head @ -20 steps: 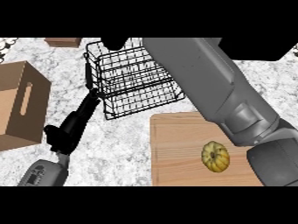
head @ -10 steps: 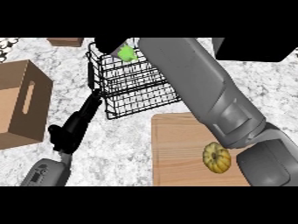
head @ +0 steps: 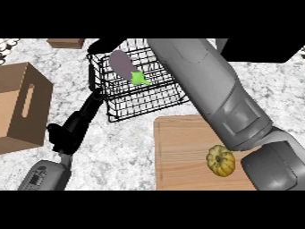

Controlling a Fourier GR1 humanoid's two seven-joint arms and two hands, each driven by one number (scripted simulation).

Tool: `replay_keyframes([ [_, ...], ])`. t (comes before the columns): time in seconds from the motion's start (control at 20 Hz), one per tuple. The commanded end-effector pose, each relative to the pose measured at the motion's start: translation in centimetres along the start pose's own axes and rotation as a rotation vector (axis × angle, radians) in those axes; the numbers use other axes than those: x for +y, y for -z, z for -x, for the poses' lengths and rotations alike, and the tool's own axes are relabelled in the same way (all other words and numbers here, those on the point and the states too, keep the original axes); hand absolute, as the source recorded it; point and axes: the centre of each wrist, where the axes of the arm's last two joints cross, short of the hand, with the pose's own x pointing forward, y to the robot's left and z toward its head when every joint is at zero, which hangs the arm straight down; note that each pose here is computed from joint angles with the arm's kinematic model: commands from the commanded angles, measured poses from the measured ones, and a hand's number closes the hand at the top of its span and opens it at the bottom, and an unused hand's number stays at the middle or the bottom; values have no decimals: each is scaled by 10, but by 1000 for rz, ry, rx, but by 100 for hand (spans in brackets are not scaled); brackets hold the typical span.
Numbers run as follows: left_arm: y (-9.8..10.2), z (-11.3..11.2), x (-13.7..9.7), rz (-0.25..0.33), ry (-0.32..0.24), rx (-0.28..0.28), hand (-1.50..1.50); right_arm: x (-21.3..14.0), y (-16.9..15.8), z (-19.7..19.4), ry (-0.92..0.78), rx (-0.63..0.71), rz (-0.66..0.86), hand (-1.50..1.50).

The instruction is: Pick the eggplant from the cutting board and place it in the tiered basket

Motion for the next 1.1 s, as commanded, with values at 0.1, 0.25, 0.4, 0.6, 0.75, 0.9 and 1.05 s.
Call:
replay_keyframes([
  [0.1,-6,3,9,-1,1,4,0,-37,-10,-14,25,-78,303,-150],
  [0.25,-11,3,-1,-23,-17,14,0,-82,-22,-5,59,-93,495,-150],
  [0.4,-14,8,4,-27,-9,-13,0,-130,-41,-2,94,-137,625,-150],
  [0.6,-17,6,8,-28,-16,24,0,-175,-60,44,214,-225,686,-150],
  [0.75,-21,7,11,-23,-15,-11,0,-229,-96,54,263,-233,697,-150],
  [0.9,-7,2,-4,-36,-13,-1,0,-258,-118,102,260,-235,698,-150],
  [1.05,-17,23,-14,-28,-11,4,0,-290,-153,116,243,-222,668,-150],
])
